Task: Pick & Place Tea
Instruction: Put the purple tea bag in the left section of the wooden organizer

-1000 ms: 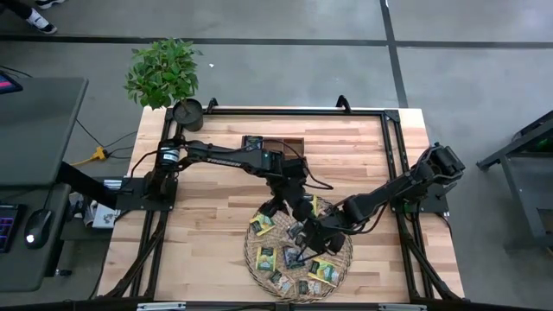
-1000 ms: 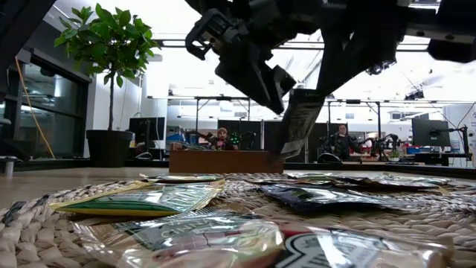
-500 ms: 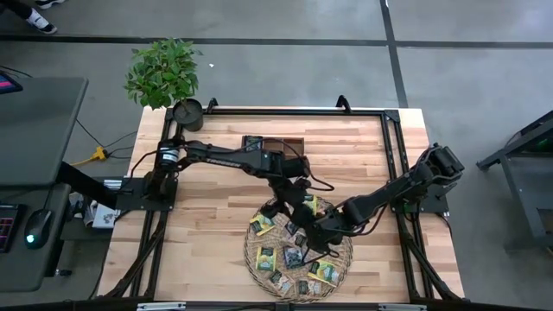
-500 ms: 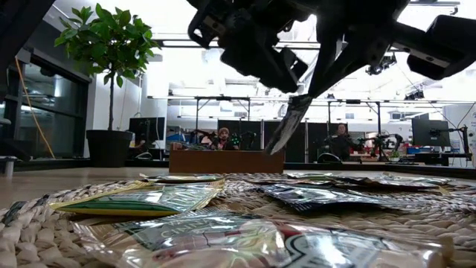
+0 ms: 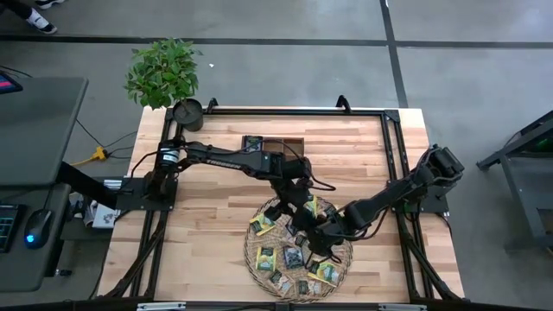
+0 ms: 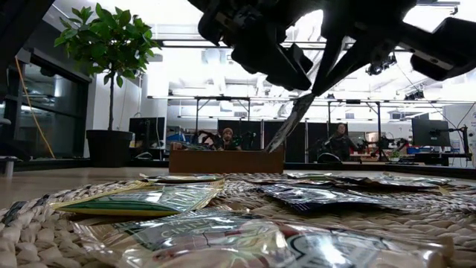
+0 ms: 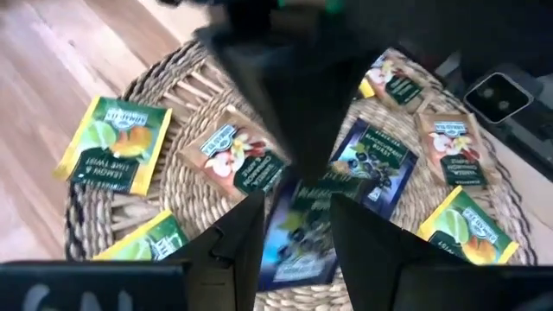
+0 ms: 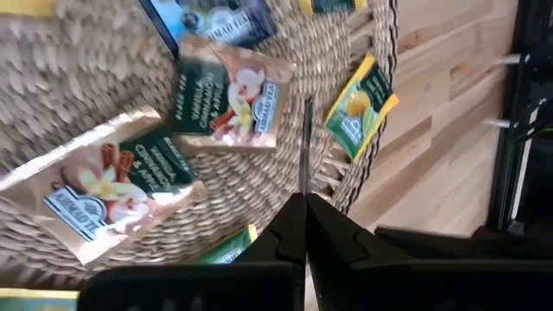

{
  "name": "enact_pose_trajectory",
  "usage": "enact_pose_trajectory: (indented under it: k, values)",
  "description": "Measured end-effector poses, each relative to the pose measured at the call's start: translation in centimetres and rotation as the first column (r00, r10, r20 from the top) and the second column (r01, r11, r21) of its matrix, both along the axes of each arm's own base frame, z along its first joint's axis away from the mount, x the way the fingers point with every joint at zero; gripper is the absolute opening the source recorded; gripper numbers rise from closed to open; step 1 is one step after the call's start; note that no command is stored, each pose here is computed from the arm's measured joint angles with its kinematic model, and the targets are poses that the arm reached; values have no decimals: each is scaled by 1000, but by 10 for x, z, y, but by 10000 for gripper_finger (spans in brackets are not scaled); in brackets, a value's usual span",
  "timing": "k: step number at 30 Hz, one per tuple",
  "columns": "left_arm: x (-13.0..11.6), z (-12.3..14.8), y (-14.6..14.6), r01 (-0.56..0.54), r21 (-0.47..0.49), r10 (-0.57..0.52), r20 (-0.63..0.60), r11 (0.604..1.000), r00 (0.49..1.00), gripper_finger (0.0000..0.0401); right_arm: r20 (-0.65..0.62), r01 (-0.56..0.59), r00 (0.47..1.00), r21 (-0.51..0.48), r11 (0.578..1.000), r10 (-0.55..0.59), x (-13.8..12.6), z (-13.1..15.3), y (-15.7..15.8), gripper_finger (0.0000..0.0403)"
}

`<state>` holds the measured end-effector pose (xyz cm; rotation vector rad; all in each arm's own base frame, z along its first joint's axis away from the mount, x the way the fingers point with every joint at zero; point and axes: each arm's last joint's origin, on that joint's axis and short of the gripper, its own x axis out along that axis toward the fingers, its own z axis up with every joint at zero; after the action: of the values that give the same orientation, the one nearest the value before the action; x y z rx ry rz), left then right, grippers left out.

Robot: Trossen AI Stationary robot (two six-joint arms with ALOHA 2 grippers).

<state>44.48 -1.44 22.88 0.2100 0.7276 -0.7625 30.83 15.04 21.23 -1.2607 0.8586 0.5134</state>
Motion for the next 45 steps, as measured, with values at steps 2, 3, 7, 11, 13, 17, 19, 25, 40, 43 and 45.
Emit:
enact_pose_trajectory:
  k: [2,3,7,11,13,17,19,25,40,43,45]
  values:
    - [-1,-1,1,-12,14,12,-17,1000,1000,131,6,-3,1000,2,1000,3,-1,0,3,0]
    - [-1,-3,1,-17,22,18,-26,1000,1000,131,14,2,1000,2,1000,-2,-1,1,4,0]
    - [-3,-6,2,-22,29,24,-53,999,998,131,31,4,1000,-26,1000,-3,-4,3,7,0]
    - [-2,-18,1,-16,23,18,-98,1000,995,131,56,9,998,-7,1000,-9,-7,12,7,0]
    - [-2,-17,1,-4,3,4,-93,1000,996,131,59,8,998,-7,1000,-8,-8,14,6,0]
    - [-2,-13,0,19,-34,-21,-75,999,997,131,61,-4,998,-23,1000,5,-8,15,6,0]
    - [-2,-13,0,21,-37,-24,-77,999,997,131,57,-7,998,-22,1000,8,-8,14,6,0]
    - [-2,-13,0,7,-60,-13,-90,998,996,131,54,-25,998,-40,999,27,-8,15,6,0]
    - [-2,-11,-3,37,-162,-54,-99,986,994,131,91,-20,996,-27,999,22,1,29,2,0]
    - [-2,-10,-3,28,-201,-53,-122,979,991,131,91,-11,996,-27,1000,13,2,29,-1,0]
    - [-2,-10,-4,24,-207,-51,-127,978,991,131,91,-10,996,-27,1000,12,2,29,-1,0]
